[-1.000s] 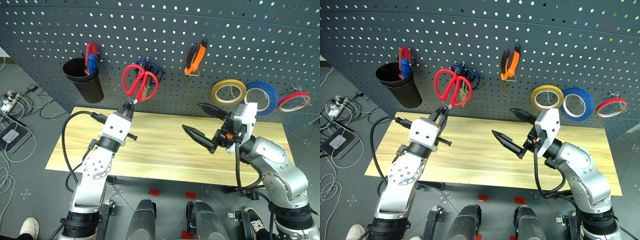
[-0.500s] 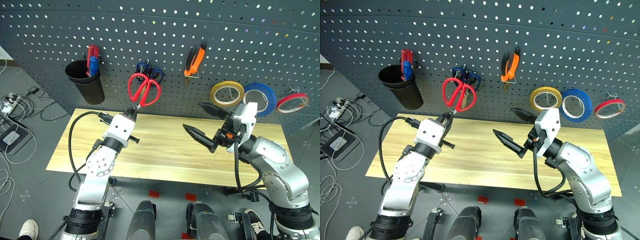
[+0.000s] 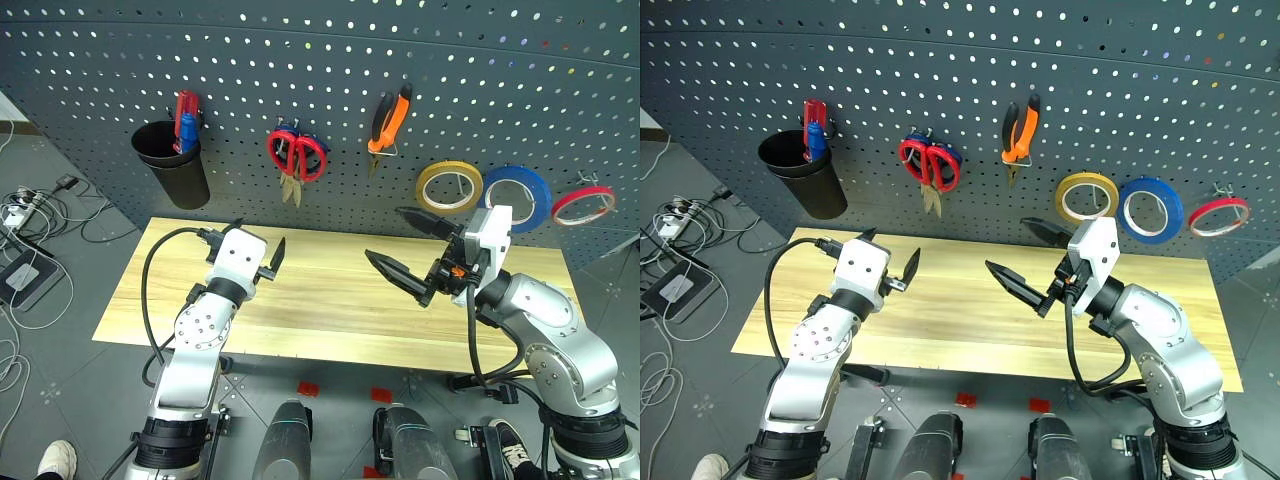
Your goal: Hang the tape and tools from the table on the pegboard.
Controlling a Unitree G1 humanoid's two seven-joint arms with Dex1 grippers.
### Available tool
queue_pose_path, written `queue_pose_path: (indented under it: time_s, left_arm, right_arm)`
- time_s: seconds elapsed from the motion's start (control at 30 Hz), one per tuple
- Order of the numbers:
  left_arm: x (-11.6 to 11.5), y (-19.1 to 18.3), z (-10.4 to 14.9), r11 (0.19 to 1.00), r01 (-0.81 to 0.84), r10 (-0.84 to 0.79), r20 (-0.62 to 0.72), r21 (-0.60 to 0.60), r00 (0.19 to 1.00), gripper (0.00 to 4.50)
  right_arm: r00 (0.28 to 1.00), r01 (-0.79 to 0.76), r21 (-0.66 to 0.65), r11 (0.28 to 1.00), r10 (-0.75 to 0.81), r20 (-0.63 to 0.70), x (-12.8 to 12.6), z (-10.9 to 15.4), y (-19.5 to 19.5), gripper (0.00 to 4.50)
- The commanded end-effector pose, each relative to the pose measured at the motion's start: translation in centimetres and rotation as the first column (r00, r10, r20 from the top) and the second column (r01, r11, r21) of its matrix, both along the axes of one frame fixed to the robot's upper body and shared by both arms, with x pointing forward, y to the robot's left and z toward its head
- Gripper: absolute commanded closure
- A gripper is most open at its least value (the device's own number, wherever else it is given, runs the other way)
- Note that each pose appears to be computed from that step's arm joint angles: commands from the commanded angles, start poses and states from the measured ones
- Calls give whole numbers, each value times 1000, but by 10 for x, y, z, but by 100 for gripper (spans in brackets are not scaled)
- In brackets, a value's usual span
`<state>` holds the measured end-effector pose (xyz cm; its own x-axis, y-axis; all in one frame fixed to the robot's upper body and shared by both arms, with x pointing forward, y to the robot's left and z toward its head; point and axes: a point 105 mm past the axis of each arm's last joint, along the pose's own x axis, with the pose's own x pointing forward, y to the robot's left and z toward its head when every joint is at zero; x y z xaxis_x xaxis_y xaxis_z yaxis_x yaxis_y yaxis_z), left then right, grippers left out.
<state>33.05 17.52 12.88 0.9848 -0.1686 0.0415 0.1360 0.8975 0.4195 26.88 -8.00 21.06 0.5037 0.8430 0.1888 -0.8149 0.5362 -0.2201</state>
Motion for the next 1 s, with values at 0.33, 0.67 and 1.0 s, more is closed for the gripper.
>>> queue_pose_path:
  time_s: [0.33,0.67,1.0]
  left_arm:
    - [-24,87,-33,935,-354,338,-222,-35,915,2]
    - [5,113,-29,949,-310,277,-319,-58,906,2]
    - [41,121,-17,960,-269,227,-342,-77,912,2]
  right_arm:
    - [965,-263,-174,949,260,-39,-21,-25,24,0]
    - [965,-258,-143,955,248,-88,-4,-15,44,0]
    - [975,-218,-138,966,208,-79,3,-10,48,0]
